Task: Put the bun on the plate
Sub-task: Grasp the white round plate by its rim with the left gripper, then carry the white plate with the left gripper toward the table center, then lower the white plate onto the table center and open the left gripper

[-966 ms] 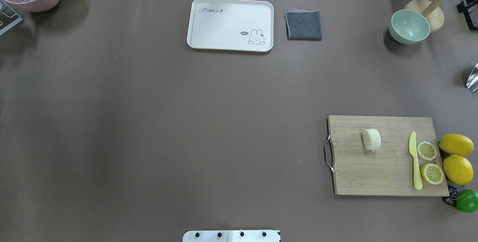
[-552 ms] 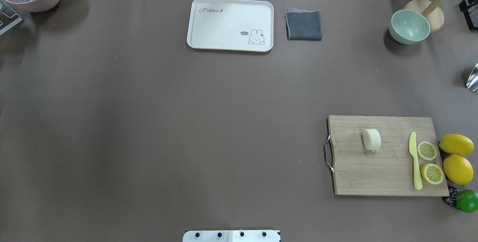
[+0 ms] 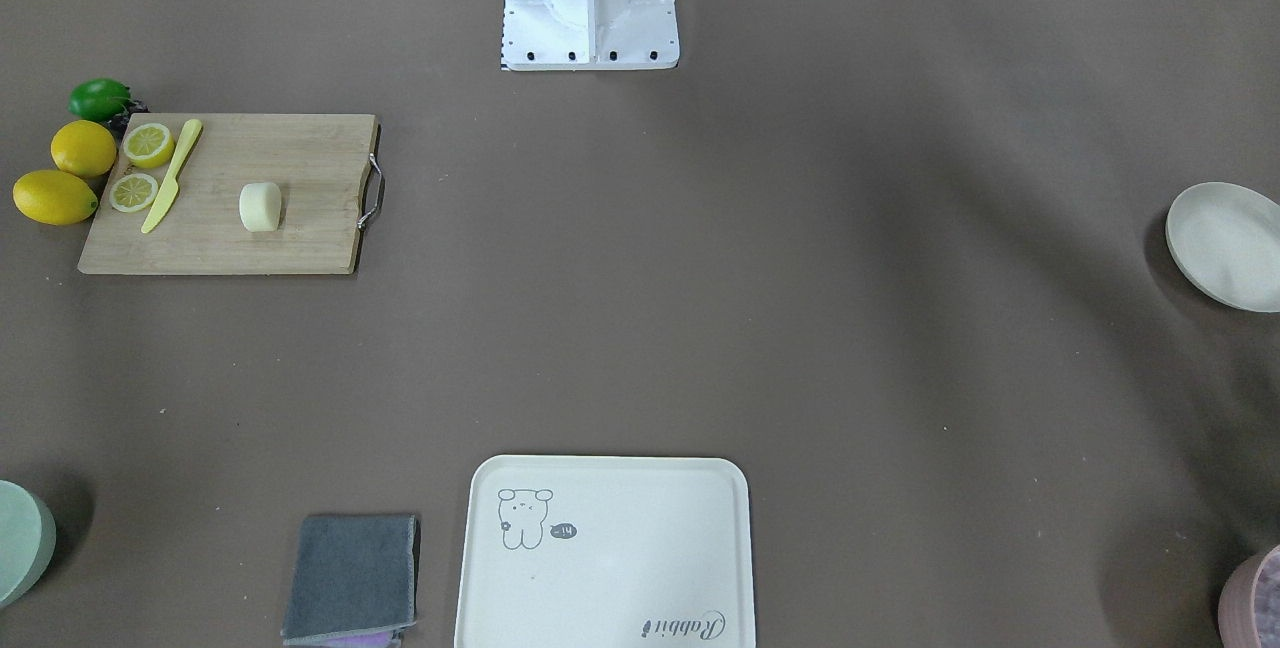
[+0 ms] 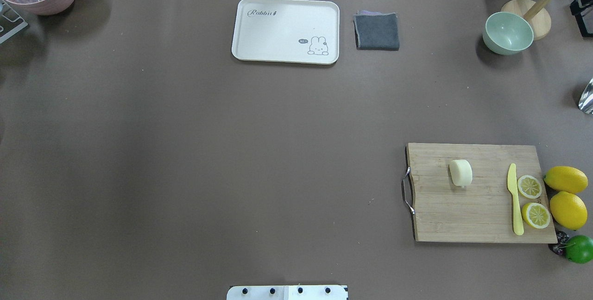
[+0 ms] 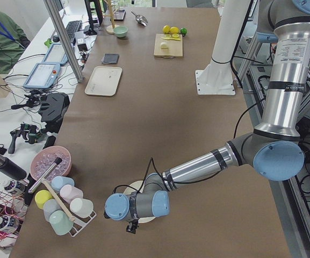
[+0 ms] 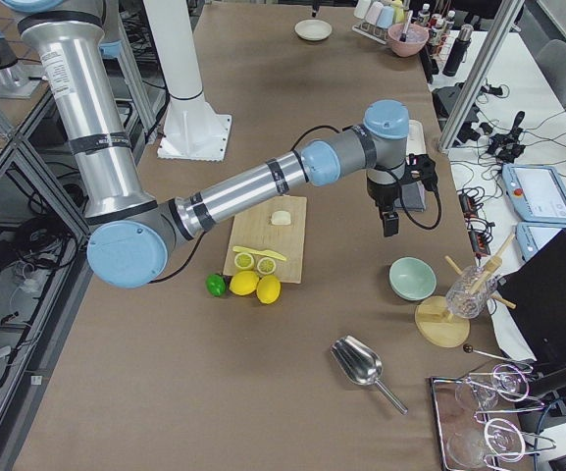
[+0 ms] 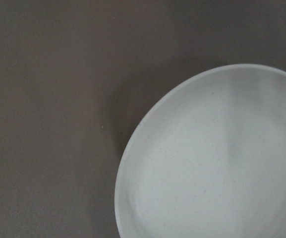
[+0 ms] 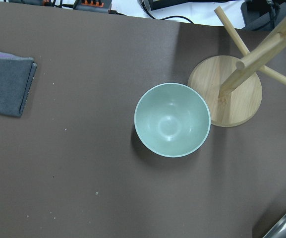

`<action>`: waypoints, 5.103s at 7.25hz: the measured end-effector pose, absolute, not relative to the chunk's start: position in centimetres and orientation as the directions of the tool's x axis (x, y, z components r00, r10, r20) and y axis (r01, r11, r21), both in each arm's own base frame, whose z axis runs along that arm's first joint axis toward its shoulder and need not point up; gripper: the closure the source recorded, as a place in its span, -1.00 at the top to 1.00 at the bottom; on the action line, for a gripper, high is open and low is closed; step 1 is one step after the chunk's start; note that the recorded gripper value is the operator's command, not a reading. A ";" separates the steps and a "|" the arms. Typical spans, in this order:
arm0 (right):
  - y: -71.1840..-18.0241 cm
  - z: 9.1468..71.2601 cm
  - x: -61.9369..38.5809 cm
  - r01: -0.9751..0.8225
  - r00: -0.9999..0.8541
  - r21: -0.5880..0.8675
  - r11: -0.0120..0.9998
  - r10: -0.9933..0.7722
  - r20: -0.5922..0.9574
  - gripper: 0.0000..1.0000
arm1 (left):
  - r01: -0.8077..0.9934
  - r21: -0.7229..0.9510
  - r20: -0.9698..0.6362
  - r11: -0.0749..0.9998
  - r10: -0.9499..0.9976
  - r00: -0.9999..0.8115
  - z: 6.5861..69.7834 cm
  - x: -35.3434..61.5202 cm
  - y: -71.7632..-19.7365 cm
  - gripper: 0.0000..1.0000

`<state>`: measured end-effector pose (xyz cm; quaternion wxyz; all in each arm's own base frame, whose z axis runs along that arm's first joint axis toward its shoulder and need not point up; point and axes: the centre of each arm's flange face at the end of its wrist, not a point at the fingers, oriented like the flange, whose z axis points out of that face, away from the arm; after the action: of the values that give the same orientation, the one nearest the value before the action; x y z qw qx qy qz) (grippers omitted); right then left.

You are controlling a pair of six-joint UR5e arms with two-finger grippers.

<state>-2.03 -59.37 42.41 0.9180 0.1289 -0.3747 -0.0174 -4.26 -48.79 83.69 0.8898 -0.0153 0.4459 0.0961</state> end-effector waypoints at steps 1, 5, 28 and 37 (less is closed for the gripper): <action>-59.3 42.3 -2.0 -0.065 0.719 0.253 0.965 -0.131 0.683 1.00 | -0.159 0.046 -0.786 0.986 0.134 0.603 83.7 -4.3 -49.0 0.94; -59.2 42.1 -2.1 -0.065 0.724 0.258 0.964 -0.133 0.677 1.00 | -0.101 0.014 -0.740 0.995 0.078 0.668 83.3 -3.0 -50.4 0.93; -59.9 40.8 -5.8 -0.017 0.742 0.285 0.958 -0.179 0.646 1.00 | 0.013 0.106 -0.890 0.994 0.089 0.446 53.4 11.5 -64.5 -1.00; -60.0 40.4 -6.4 -0.009 0.735 0.289 0.957 -0.189 0.651 1.00 | 0.087 0.038 -0.938 0.995 0.005 0.348 27.5 46.1 -53.0 -1.00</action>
<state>-6.43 -59.99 40.43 0.9213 0.1375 -0.3604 -0.0489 46.06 -52.99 27.50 0.8199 0.0406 0.5706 -0.0251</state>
